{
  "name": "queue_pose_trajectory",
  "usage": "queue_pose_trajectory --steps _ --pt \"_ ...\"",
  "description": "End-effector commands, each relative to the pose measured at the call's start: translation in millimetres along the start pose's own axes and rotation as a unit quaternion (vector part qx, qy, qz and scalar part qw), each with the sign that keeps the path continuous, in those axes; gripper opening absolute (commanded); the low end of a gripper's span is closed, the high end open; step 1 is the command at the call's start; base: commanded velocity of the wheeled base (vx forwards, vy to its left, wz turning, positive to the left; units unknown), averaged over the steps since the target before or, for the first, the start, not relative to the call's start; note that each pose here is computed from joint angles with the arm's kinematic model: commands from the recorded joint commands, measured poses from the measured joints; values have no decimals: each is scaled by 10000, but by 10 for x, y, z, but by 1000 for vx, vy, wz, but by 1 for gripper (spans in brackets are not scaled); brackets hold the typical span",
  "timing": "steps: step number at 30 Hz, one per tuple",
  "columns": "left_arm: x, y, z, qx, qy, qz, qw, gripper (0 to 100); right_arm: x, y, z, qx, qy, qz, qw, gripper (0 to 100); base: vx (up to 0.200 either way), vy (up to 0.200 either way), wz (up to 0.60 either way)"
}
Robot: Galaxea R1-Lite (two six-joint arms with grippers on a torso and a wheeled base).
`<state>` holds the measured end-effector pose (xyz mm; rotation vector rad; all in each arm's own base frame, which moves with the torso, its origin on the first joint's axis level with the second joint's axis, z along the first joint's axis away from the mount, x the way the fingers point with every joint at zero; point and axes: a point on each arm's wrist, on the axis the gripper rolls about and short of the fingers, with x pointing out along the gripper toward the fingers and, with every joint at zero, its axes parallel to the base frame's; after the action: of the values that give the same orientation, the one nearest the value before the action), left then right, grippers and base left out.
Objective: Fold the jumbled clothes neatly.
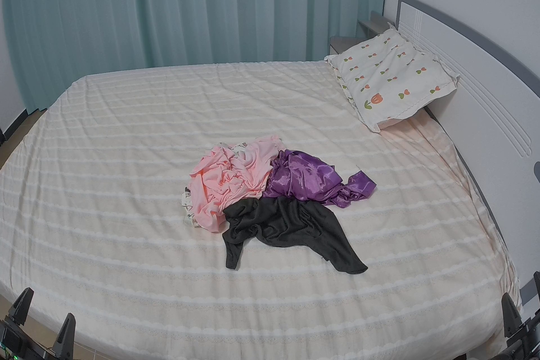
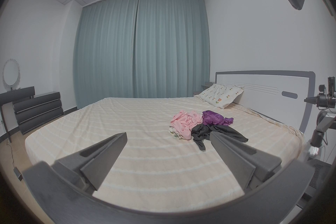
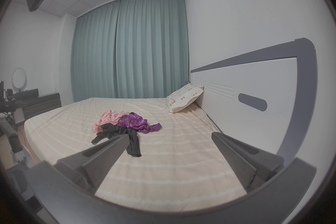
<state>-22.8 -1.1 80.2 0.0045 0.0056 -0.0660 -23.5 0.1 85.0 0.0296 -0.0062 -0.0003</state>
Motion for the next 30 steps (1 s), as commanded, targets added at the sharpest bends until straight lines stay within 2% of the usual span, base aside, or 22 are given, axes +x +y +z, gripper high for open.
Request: queue_pose_trajectory --steps 1,2,3,6,8,9,10,11,15,21,23,26,30 --pt "6 0 -52 13 40 -8 10000 100 36 42 932 630 -84 333 9974 100 0 0 0" --pt "6 0 -52 5 40 0 10000 100 80 46 923 538 128 422 9976 100 0 0 0" --pt "6 0 -52 5 40 0 10000 100 225 56 877 434 669 684 9945 100 0 0 0" --pt "6 0 -52 5 40 0 10000 100 566 74 762 732 1697 974 9779 100 0 0 0" --pt "6 0 -52 13 40 -8 10000 100 598 76 763 769 1753 978 9766 100 0 0 0" --pt "6 0 -52 28 40 -16 10000 100 897 93 749 955 2149 1100 9657 100 0 0 0" --pt "6 0 -52 28 40 -16 10000 100 983 105 738 984 2259 1202 9617 100 0 0 0" --pt "6 0 -52 28 40 -8 10000 100 1151 133 712 1030 2482 1373 9534 100 0 0 0" --pt "6 0 -52 5 40 0 10000 100 1572 209 558 1066 3071 1529 9332 100 0 0 0" --pt "6 0 -48 37 25 -8 10000 100 2088 349 226 1072 3743 1596 9071 100 0 0 0" --pt "6 0 -50 36 33 -8 10000 100 2216 368 113 1056 3832 1583 9038 100 0 0 0" --pt "4 0 -46 37 25 -8 10000 100 2349 398 12 1047 3843 1592 9033 100 0 0 0" --pt "4 0 -46 37 25 -8 10000 100 2656 468 -287 1020 4065 1581 8940 100 0 0 0"
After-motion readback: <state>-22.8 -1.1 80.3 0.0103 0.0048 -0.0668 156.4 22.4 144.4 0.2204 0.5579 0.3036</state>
